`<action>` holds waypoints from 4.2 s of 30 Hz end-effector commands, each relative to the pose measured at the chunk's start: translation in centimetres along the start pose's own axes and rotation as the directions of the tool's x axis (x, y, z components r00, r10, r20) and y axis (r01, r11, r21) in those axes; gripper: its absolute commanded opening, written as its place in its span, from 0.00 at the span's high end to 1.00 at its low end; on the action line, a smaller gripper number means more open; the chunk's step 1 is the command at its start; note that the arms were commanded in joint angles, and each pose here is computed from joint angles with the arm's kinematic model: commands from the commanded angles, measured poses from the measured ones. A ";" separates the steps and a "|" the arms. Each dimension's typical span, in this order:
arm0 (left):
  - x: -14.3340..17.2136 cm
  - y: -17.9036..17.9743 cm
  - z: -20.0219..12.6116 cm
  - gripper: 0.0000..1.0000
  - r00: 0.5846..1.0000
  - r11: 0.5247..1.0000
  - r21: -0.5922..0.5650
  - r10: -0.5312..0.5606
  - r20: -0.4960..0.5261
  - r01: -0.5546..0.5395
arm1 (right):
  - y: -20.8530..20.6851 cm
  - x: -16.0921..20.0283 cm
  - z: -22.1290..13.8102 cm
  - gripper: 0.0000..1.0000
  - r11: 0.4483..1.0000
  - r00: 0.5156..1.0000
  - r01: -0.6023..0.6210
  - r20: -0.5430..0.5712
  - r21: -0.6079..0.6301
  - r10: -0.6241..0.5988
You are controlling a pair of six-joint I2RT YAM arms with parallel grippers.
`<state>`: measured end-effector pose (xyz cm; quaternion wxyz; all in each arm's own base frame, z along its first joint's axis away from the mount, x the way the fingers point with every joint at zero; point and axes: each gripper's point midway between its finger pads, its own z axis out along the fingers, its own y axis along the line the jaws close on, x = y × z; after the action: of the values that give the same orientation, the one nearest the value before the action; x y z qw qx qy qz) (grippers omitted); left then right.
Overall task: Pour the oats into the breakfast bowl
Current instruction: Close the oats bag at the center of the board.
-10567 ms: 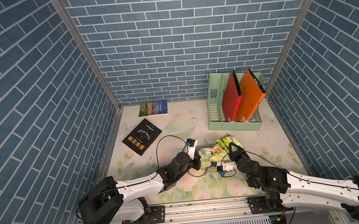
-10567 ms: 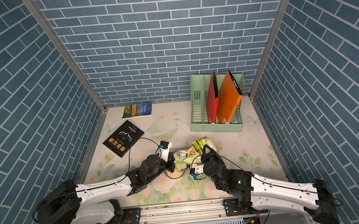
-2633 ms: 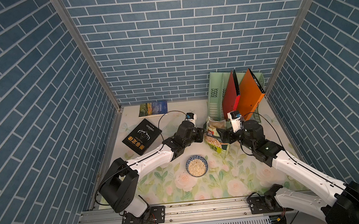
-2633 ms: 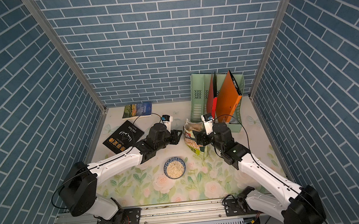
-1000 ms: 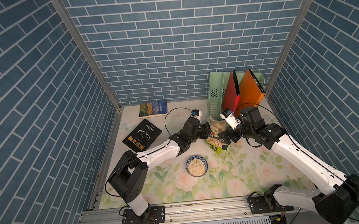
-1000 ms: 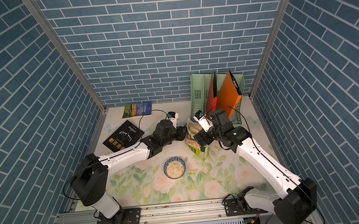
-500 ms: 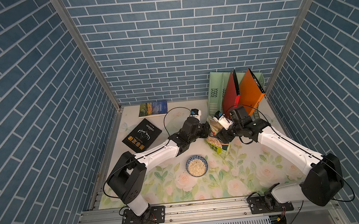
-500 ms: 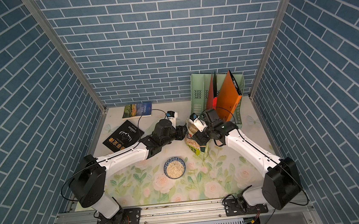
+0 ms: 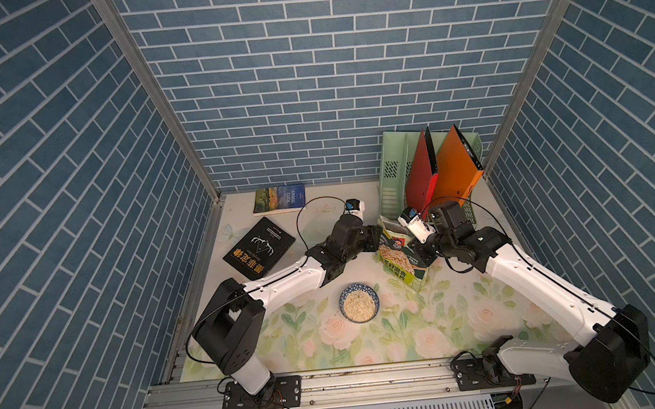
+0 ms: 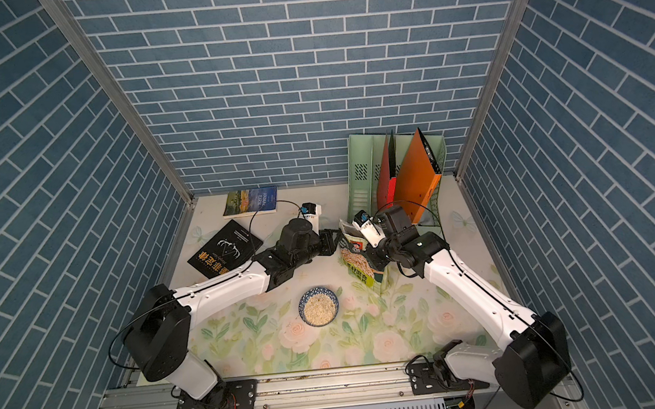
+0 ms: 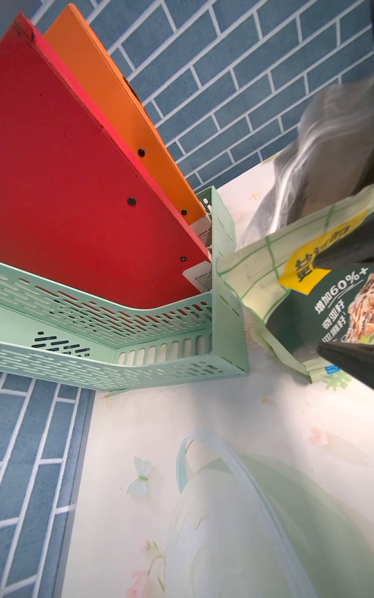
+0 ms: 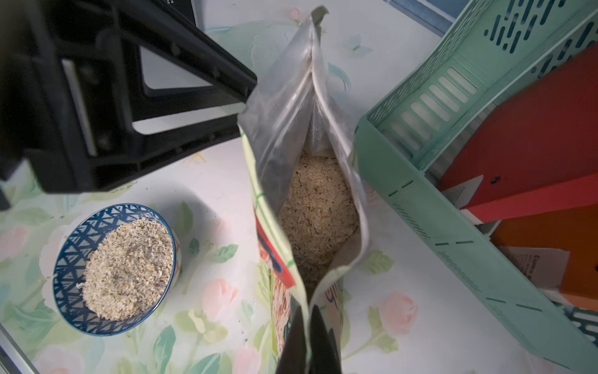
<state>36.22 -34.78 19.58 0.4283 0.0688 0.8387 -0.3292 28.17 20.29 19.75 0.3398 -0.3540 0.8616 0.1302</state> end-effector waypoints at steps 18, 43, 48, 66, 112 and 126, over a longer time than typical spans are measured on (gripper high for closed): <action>1.3 -2.4 -0.6 0.60 1.000 0.996 0.084 0.001 -0.006 -0.001 | -0.2 -4.6 1.3 0.90 0.997 0.997 0.069 0.040 -0.025 -0.068; 1.3 -2.9 -0.3 0.60 1.000 0.996 0.086 0.000 -0.009 0.001 | 0.4 -3.2 1.6 0.33 0.998 0.999 -0.007 0.051 -0.054 0.009; 0.9 -2.6 -0.5 0.60 1.000 0.997 0.071 0.000 0.005 -0.001 | 0.4 -4.0 1.8 0.68 0.998 0.998 0.000 0.055 -0.061 0.004; 1.1 -2.5 -1.1 0.60 1.000 0.997 0.072 -0.002 0.012 0.001 | 0.2 -3.7 1.2 0.53 0.999 0.996 -0.028 0.080 -0.039 0.031; -8.5 16.2 -19.0 0.00 0.833 0.680 -0.732 0.374 0.407 0.052 | -11.0 -2.6 -18.7 0.07 0.653 0.468 -0.639 0.879 0.406 -0.089; -3.6 27.3 -21.4 0.00 0.872 0.452 -0.885 0.383 0.305 0.111 | -21.2 11.1 -8.8 0.01 0.434 0.672 -0.691 0.734 0.577 0.095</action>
<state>34.77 -0.66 18.89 0.6122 -0.1790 0.7486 0.1807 32.26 -4.94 18.81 0.6435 0.1241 0.7406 -0.1484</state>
